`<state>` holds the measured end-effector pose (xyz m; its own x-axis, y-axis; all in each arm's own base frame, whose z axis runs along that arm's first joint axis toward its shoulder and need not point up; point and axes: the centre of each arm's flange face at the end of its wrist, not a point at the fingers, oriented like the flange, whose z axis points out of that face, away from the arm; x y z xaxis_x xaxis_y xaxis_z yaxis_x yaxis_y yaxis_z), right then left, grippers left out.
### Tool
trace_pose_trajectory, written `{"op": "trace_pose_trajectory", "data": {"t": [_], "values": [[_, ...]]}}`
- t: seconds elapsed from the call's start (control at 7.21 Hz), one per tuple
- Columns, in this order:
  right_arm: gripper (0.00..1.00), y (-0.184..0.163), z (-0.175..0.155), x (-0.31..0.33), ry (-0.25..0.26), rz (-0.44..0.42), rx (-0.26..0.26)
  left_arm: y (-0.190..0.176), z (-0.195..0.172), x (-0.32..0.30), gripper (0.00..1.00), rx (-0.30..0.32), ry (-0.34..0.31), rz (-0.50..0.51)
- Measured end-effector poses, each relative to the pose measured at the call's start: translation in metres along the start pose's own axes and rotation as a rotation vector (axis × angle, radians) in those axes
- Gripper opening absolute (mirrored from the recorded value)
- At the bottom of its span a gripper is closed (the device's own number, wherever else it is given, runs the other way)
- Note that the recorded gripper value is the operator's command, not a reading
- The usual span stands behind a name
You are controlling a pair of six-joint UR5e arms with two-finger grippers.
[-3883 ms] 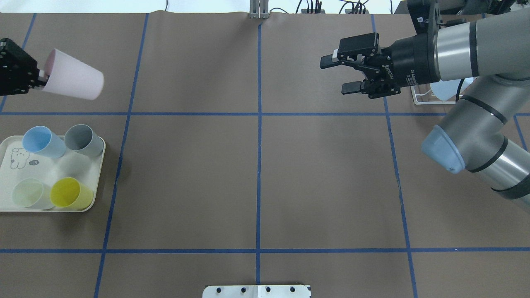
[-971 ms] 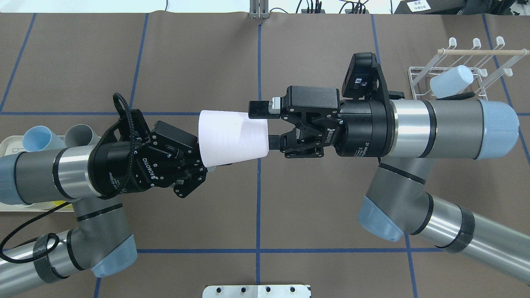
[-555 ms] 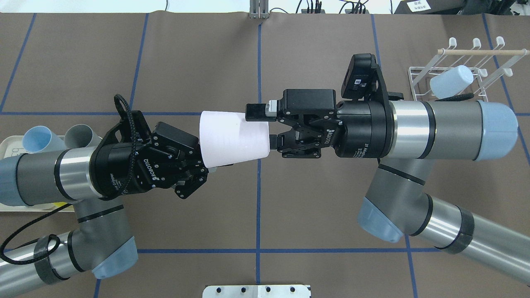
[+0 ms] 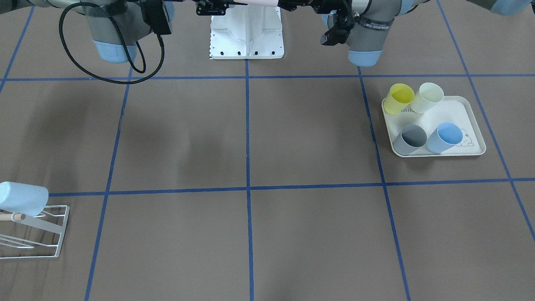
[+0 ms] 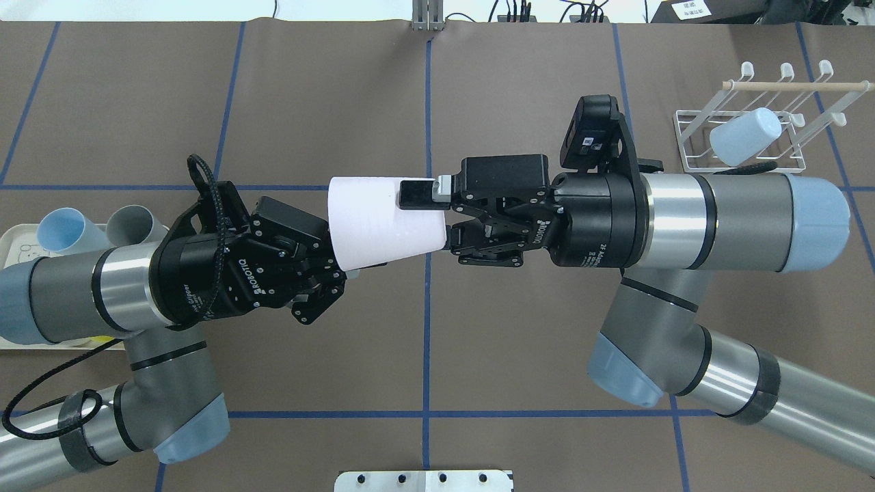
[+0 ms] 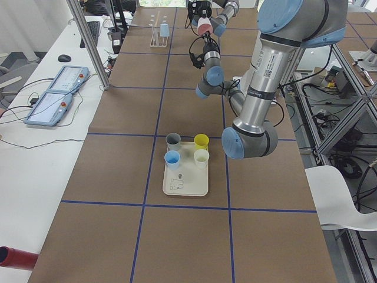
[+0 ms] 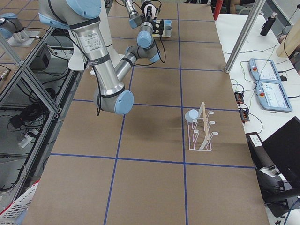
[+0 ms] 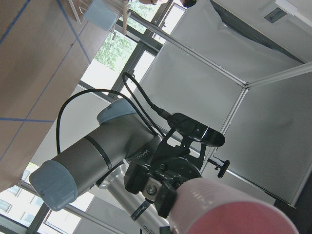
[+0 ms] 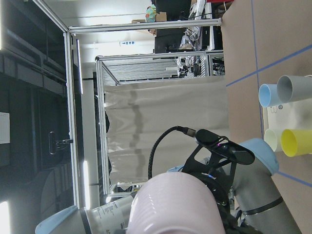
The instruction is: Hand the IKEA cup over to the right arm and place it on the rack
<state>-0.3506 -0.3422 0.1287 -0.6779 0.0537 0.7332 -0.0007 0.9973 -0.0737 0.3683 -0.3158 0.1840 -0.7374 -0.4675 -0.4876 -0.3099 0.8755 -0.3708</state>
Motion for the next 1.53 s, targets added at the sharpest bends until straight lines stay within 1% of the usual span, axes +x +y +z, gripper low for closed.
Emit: {"op": "trace_pose_trajectory", "data": {"t": [0.14,0.42,0.55,0.69,0.83,0.97,1.11,1.25,1.39,1.53], "values": [[0.19,0.000,-0.001,0.000,0.000,0.000,0.000,0.000,0.000,0.000,0.99,0.000,0.000,0.001],[0.19,0.000,-0.004,0.000,-0.007,-0.005,0.000,0.000,-0.004,0.001,1.00,0.003,0.004,0.007],[0.19,-0.002,-0.009,-0.001,-0.018,-0.011,0.004,-0.001,-0.008,0.005,1.00,0.020,0.018,0.013],[0.20,-0.010,-0.018,-0.002,-0.018,-0.020,0.026,-0.008,-0.019,0.007,1.00,0.061,0.031,0.026],[0.20,-0.023,-0.035,0.001,0.000,-0.031,0.073,-0.021,-0.037,0.008,1.00,0.116,0.020,0.070],[0.21,-0.041,-0.059,0.008,0.037,-0.048,0.138,-0.038,-0.060,0.010,1.00,0.183,-0.011,0.145],[0.20,-0.068,-0.092,0.008,0.098,-0.090,0.225,-0.059,-0.085,0.015,1.00,0.262,-0.051,0.222],[0.20,-0.100,-0.128,-0.001,0.202,-0.162,0.308,-0.083,-0.108,0.027,1.00,0.348,-0.113,0.280],[0.20,-0.131,-0.164,-0.020,0.339,-0.248,0.361,-0.106,-0.135,0.049,1.00,0.422,-0.216,0.338],[0.21,-0.154,-0.199,-0.035,0.461,-0.312,0.402,-0.125,-0.162,0.082,1.00,0.475,-0.340,0.391]]}}
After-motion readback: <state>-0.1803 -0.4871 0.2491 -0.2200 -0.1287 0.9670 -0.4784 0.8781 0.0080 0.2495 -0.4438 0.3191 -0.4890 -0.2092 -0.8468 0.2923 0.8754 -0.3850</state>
